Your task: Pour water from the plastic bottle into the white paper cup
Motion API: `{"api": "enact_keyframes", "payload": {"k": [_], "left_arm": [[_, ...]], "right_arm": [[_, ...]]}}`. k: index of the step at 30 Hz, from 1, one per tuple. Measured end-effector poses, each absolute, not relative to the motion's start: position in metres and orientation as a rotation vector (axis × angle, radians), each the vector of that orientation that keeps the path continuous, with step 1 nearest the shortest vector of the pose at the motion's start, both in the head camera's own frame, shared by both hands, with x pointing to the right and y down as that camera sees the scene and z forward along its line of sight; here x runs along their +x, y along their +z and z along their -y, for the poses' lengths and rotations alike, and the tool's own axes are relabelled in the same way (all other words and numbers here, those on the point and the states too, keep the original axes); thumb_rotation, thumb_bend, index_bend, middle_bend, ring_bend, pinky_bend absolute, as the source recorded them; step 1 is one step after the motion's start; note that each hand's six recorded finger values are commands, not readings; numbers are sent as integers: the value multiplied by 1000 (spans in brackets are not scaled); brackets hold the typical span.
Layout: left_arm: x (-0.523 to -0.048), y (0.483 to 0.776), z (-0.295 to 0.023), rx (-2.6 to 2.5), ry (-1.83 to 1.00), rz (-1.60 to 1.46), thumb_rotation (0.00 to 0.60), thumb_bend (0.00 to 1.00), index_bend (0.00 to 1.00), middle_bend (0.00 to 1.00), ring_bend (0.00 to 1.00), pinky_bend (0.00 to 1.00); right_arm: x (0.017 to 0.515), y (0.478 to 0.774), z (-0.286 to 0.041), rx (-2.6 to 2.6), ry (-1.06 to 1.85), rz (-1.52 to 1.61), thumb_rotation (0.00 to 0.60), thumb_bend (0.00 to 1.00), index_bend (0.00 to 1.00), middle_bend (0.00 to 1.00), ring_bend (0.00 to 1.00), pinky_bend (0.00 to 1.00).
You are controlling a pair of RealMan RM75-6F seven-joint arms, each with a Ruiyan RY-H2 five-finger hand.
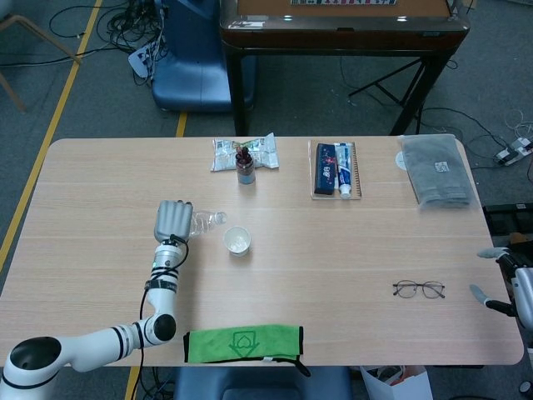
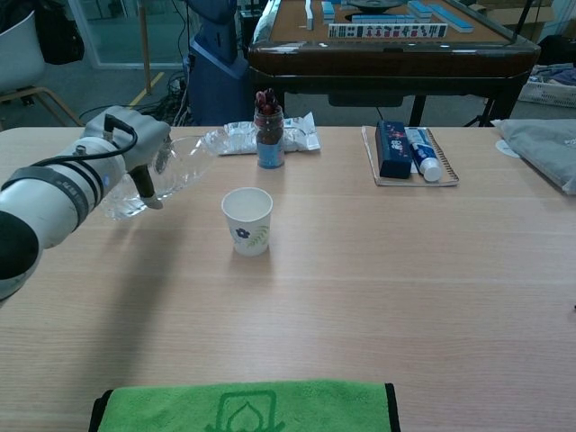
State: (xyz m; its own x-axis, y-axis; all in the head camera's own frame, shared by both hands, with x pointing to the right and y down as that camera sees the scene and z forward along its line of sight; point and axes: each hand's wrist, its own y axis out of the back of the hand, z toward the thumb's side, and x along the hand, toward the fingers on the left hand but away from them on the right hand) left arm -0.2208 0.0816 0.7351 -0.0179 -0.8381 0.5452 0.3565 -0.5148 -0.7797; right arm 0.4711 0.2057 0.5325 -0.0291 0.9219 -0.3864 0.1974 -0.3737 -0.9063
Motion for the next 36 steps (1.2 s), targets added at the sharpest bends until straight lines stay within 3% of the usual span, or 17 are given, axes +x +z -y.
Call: {"api": "enact_keyframes", "payload": {"k": [18,36], "left_arm": [[-289,717,-86,-1577,-1691,-1367,600,177,592,603,592,755],[-355,726,-121,-1535,-1678,-1622,600,177,575,603,584,755]], "right_arm": [[470,536,-207,-1608,1466,1176,600,181,377,365,376,575],[471,543,-208,-1604,1494,1153,600,182,377,365,376,575]]}}
